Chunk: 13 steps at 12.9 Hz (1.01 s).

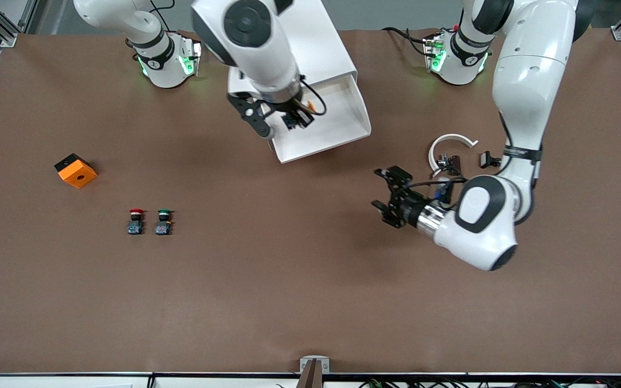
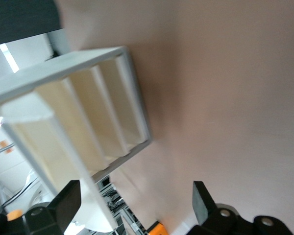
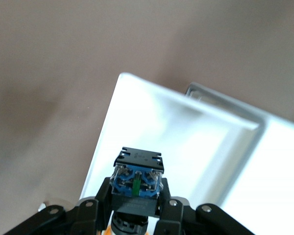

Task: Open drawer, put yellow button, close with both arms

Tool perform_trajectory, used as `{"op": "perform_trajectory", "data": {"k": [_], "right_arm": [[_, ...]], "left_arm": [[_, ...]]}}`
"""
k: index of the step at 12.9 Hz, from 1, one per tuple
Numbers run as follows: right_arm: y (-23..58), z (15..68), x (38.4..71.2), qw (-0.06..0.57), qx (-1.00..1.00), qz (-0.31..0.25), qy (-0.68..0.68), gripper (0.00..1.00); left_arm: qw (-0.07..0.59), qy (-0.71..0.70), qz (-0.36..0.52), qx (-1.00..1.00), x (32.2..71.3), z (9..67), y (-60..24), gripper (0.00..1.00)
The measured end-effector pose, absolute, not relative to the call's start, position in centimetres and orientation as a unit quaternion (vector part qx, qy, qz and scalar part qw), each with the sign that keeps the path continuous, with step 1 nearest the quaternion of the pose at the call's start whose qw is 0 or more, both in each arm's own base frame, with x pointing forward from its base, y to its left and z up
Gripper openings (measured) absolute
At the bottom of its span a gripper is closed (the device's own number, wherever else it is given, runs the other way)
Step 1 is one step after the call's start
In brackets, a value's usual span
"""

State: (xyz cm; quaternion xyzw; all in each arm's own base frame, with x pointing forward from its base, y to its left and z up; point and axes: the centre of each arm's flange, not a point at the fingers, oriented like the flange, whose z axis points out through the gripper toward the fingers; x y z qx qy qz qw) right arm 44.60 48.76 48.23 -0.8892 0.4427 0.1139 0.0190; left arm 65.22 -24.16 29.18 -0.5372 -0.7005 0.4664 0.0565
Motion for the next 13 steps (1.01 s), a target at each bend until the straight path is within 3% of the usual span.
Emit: {"op": "perform_trajectory", "data": {"k": [4,10,13], "right_arm": [[50.1,42.5,45.8,-0.002,-0.871,0.114,0.478,0.41],[50.7,41.1,45.6,-0.011,-0.870,0.115,0.480,0.41],[51.1,41.4,45.2,-0.010,-0.871,0.114,0.477,0.67]], "left_arm": [[-0.028,-0.646,0.408,-0.645,67.7,31.4,-18.2,1.00],[-0.071,-0.412,0.324,-0.849,66.6,34.0,-19.9,1.00],[-0.076,-0.344,0.265,-0.898,66.6,33.8,-23.1,1.00]]}}
